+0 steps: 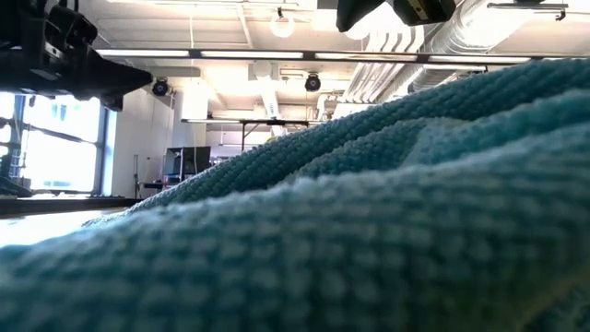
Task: Sort microfiber towel by color & place in baskets
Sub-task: Put the blue towel into the right transparent bin
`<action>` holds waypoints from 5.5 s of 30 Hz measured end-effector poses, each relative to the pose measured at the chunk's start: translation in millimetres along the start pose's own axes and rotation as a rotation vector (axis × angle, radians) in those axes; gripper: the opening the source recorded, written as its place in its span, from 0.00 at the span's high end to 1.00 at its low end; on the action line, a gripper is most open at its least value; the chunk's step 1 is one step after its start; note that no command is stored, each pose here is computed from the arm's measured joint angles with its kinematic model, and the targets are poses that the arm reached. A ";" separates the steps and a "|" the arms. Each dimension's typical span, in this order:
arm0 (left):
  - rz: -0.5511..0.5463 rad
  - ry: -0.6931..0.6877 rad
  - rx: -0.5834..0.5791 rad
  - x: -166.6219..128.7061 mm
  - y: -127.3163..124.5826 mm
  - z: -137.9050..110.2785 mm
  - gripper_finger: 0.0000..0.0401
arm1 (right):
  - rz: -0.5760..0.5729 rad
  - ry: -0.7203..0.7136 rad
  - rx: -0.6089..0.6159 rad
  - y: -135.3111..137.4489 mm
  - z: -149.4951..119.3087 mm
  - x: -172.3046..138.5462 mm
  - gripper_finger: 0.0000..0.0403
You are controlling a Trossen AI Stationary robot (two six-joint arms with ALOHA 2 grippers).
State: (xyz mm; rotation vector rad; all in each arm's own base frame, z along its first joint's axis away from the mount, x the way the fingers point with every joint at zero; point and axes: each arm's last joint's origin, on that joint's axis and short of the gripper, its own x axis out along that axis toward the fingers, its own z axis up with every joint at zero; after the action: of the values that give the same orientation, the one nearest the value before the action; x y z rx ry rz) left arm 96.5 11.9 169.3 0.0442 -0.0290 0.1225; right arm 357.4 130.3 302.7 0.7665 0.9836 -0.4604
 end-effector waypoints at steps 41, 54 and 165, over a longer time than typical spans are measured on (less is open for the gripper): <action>0.010 0.015 -0.031 0.1 0.3 -1.2 1.00 | -0.197 0.286 0.600 11.6 -48.4 107.1 0.23; 0.010 0.015 -0.031 0.1 0.3 -1.2 1.00 | -0.092 0.460 0.813 30.2 -78.5 176.1 0.21; 0.013 0.014 -0.031 0.1 0.4 -1.0 1.00 | -0.598 0.357 -0.415 -385.7 46.6 -17.0 0.96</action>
State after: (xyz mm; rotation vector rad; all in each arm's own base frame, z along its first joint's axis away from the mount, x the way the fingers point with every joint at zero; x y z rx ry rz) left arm 96.6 12.3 168.3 0.0119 -0.0174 0.1355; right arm 120.5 -157.6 192.1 0.1642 1.5939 -0.6161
